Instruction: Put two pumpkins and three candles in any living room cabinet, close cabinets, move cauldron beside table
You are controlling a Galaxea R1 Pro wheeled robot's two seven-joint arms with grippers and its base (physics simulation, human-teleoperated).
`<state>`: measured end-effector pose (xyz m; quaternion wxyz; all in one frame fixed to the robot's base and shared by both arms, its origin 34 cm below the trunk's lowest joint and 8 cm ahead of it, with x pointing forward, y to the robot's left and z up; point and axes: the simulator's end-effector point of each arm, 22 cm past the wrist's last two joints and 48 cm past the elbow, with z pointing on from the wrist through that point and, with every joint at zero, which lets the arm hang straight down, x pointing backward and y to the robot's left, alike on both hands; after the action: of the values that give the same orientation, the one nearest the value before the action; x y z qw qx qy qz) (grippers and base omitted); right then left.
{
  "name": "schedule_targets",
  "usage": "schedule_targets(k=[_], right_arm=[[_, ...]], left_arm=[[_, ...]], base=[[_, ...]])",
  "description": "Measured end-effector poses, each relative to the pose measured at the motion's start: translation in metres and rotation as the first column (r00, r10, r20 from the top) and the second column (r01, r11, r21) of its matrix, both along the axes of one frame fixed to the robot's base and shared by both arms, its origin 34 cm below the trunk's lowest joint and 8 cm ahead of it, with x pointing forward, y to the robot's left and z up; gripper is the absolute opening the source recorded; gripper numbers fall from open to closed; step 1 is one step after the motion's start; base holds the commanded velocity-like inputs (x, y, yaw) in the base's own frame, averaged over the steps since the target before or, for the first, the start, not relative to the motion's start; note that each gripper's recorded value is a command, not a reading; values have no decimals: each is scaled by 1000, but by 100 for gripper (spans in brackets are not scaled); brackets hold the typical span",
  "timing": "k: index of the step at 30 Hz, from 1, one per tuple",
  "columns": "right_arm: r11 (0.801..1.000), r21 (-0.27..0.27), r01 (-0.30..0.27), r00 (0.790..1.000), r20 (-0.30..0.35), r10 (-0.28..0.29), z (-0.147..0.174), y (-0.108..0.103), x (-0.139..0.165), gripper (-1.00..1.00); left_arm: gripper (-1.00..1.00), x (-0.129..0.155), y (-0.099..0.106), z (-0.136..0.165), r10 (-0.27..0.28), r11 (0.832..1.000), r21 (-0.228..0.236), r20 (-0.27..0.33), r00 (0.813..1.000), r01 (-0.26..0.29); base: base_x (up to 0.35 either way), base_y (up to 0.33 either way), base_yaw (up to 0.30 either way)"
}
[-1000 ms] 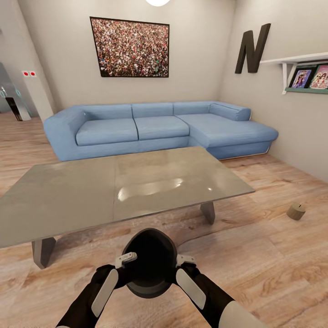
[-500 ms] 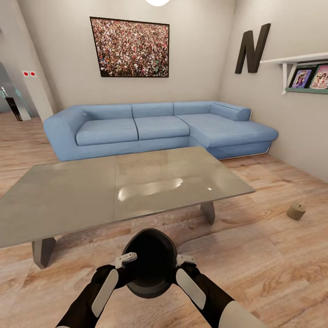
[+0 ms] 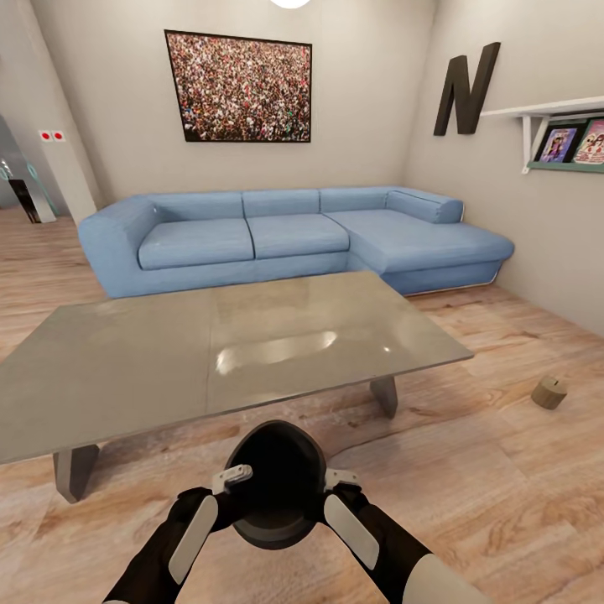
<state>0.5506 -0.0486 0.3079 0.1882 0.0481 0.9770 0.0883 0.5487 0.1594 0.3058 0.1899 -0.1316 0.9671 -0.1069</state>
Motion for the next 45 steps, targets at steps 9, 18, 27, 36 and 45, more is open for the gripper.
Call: schedule_targets(k=[9,18,27,36,45], right_arm=[[1000,0,0,1000,-1,0,0,0,0,-100],[1000,0,0,1000,0,0,0,0,0,-100],[1000,0,-1,1000,-1,1,0,0,0,-100],[1000,0,0,1000,-1,0,0,0,0,-100],[1000,-2,-2,1000,-11,2,-5,0,-2,-100]], left_arm=[[-100,0,0,0,0,1000,0,-1,1000,0],[-100,0,0,0,1,1000,-1,-1,1000,-1],[-100,0,0,0,2,1000,-2,-1,1000,-2],[-100,0,0,0,1,1000,-1,-1,1000,-1],[-100,-3,0,-5,2,1000,-3,-12,1000,-2]], base=[[44,7,0],[82,12,0],[2,0,0],[0,0,0],[0,0,0]])
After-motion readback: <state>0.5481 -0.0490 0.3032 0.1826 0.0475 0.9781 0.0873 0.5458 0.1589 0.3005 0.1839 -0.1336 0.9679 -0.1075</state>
